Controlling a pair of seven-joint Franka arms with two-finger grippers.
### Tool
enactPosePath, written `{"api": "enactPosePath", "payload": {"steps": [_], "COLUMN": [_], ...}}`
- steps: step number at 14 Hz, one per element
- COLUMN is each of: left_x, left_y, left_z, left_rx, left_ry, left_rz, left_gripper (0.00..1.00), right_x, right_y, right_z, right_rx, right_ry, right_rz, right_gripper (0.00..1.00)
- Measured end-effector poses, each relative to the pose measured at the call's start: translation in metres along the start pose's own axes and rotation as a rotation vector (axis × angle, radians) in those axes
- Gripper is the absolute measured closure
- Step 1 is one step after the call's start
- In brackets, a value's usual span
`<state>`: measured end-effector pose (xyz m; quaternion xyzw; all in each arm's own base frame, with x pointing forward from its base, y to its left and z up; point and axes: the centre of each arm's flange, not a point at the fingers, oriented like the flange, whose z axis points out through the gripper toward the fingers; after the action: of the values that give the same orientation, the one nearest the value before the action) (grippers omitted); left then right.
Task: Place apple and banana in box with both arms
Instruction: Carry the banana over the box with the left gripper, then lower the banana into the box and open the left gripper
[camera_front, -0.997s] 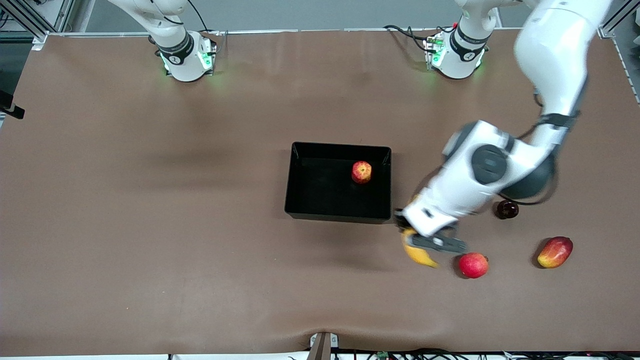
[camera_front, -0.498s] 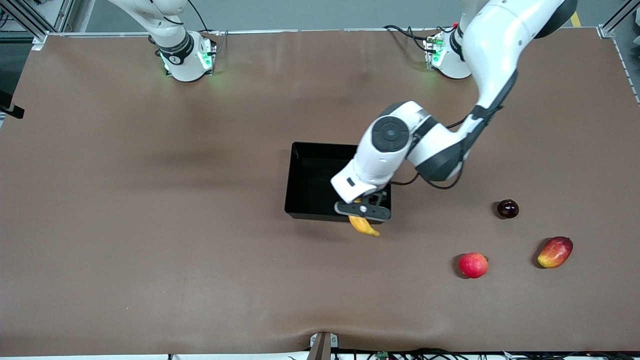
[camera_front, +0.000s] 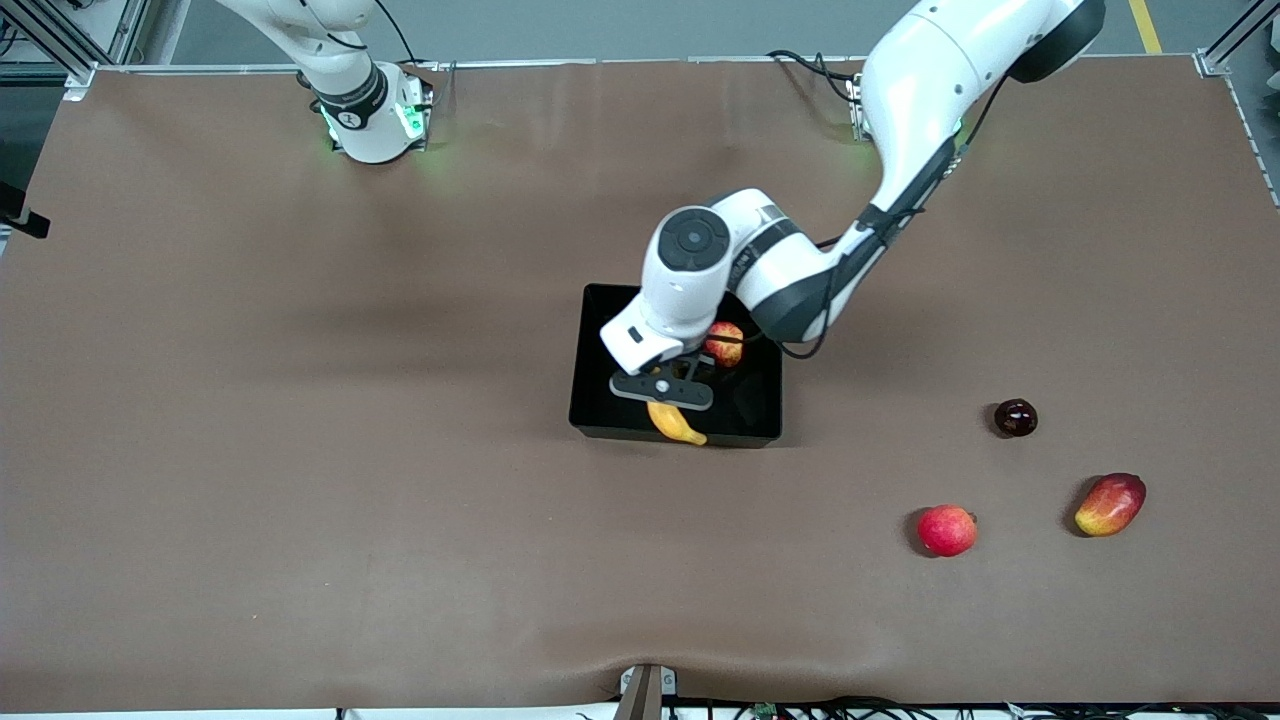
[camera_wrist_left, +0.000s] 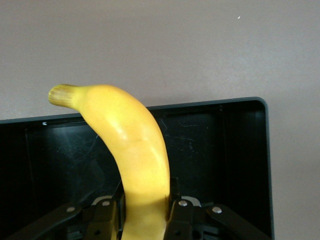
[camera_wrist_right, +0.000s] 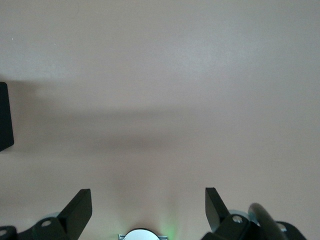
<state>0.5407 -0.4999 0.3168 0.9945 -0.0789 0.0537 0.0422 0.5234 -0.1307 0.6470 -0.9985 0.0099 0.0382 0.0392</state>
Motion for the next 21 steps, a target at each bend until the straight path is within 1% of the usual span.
{"api": "enactPosePath", "payload": {"steps": [3,10,17,21], "left_x": [-0.015,-0.045,-0.056,-0.056], "left_y": [0.019,0.044,0.040,0.032], "left_z": [0.015,0.051,0.090,0.115], "left_rx": [0.021,0.035,0.075,0.076], "left_ry": [0.013,-0.037,-0.063,-0.079], "left_rz": [-0.008,0.028,0.059,0.050], "left_gripper": [0.65,0.65,0.65,0.65], "right_x": [-0.001,-0.001,-0.001,-0.001], "right_y": [0.003,0.005,0.005,0.005], "right_z": [0.000,0.000,0.000,0.000], "right_rx": [0.000,0.002,0.002,0.002], "right_ry": [0.000,0.001,0.000,0.000], "right_rz": [0.005,0.009,0.009,0.009], "right_gripper": [0.00,0.00,0.00,0.00]}}
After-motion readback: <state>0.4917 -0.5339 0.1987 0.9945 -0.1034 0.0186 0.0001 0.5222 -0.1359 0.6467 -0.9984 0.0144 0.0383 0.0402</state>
